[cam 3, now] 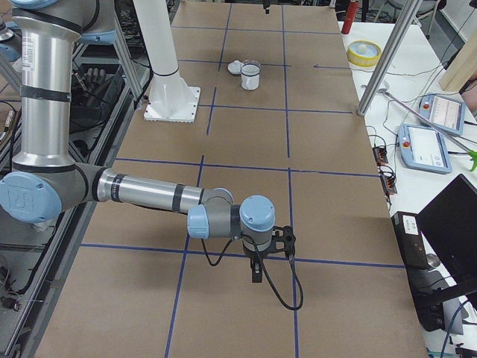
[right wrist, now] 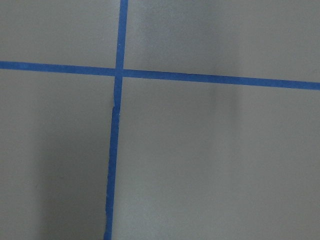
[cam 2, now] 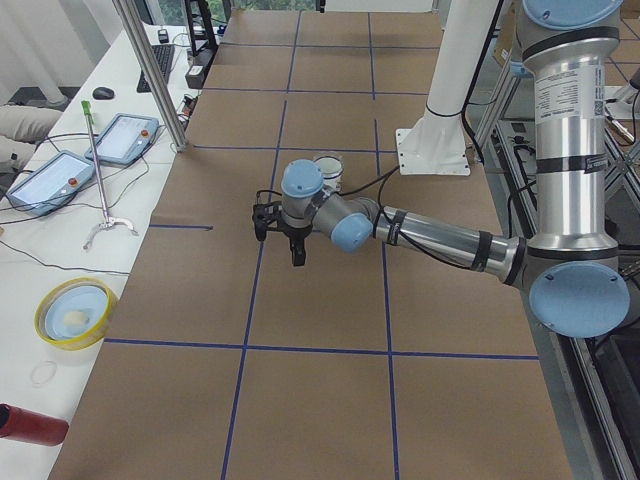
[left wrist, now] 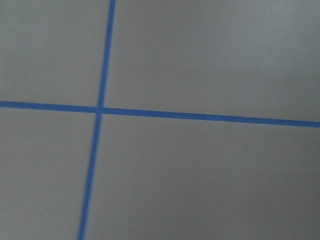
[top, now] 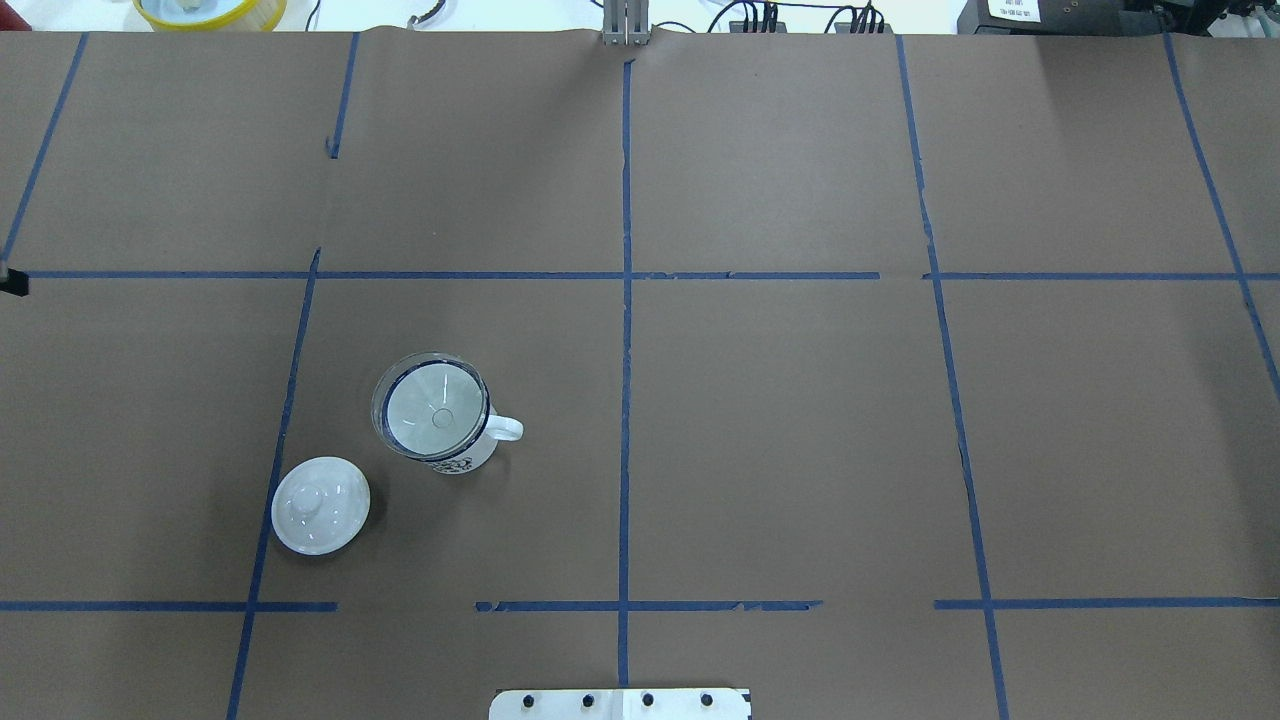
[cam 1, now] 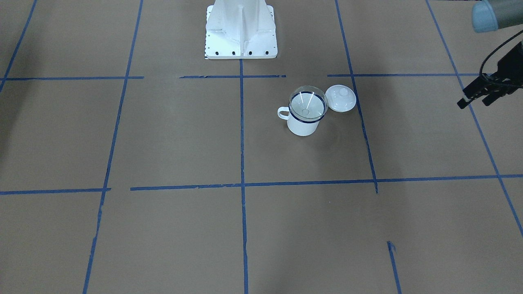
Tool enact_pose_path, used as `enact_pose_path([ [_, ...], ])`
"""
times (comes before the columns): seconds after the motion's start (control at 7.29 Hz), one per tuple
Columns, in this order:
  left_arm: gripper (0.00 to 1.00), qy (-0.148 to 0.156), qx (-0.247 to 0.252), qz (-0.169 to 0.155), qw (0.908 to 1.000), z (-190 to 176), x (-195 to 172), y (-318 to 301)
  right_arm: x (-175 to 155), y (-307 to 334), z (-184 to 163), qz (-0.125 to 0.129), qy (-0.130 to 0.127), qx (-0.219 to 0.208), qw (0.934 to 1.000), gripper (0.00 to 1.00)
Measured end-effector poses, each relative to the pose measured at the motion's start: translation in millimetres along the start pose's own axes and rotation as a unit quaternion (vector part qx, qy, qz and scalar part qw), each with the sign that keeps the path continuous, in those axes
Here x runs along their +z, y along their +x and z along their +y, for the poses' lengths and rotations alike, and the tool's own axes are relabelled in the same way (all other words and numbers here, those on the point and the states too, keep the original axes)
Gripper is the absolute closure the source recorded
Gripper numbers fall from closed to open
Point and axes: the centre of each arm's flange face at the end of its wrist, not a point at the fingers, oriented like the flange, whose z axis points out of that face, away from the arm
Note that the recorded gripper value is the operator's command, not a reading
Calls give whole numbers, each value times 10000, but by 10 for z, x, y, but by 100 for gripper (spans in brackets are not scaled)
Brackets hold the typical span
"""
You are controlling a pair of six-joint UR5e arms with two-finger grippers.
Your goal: Remove funnel from cup
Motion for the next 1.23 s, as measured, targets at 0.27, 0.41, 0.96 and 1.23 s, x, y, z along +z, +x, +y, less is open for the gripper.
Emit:
enact_pose_path([
  [0.27,0,-173,-691,166,9973,98,203,1198,0,1,0,4,0,0,10000,0],
  [0.41,0,-241,-909,65,9955,116,241,1788,2,3,1,6,-2,2,10000,0],
  [0.96,3,-200,-1766,-369,9834,777,853,3579,4,3,2,0,-4,3,10000,0],
  [1.23,4,-207,-2043,-552,9771,946,1066,3810,1,1,0,0,-1,1,10000,0],
])
